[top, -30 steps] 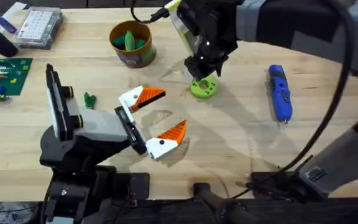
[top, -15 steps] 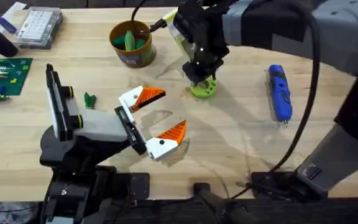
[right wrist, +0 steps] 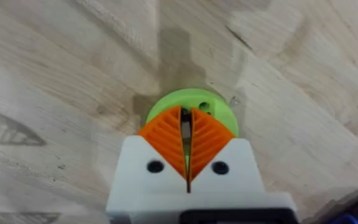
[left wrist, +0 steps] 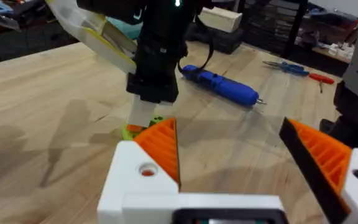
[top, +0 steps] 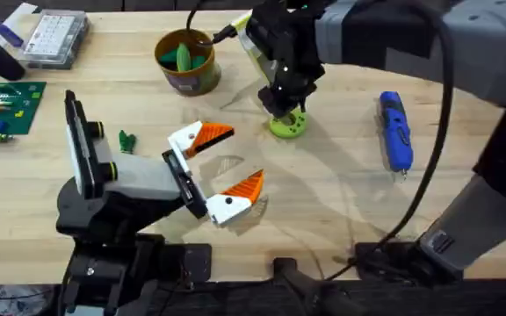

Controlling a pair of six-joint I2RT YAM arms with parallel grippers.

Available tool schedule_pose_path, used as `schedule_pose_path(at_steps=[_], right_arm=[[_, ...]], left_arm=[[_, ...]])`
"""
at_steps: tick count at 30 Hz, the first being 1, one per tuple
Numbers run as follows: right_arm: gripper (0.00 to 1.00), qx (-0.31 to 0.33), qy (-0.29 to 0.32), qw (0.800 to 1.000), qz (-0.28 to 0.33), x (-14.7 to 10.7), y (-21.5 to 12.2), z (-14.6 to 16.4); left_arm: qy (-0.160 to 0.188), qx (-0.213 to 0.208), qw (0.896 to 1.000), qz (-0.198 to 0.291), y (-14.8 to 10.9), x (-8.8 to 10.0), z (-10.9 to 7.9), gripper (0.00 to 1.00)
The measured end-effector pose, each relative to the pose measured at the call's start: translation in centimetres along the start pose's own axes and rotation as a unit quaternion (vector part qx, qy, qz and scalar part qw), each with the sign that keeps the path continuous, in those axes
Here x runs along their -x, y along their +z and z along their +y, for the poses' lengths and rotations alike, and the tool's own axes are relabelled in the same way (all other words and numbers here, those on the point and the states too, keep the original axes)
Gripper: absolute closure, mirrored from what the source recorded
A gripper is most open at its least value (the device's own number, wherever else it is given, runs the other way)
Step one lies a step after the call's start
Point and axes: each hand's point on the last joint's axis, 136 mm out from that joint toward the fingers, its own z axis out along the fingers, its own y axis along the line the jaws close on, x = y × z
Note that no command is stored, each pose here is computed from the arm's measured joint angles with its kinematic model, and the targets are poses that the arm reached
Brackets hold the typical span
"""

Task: Pick up the gripper from the table and insert it into the empty holder that is missing its gripper. Then pick up a screw, insert it into the mounting hole, and use the screwdriver to tighten it. Finally, clean up the table by picking up the vegetable and placing it into the bucket.

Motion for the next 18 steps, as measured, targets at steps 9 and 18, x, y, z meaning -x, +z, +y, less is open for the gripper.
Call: schedule_pose_path(at_steps=[9,18], right_arm=[[0.997,0.001,0.003,0.999,-0.039,0.6,-3.7,-0.3],[0.997,0.004,0.004,0.996,-0.090,0.2,-9.5,-0.4]], left_arm=[[0.000,0.000,1.000,0.000,0.0,0.0,0.0,0.015],[0.000,0.000,1.000,0.000,0.0,0.0,0.0,0.015]])
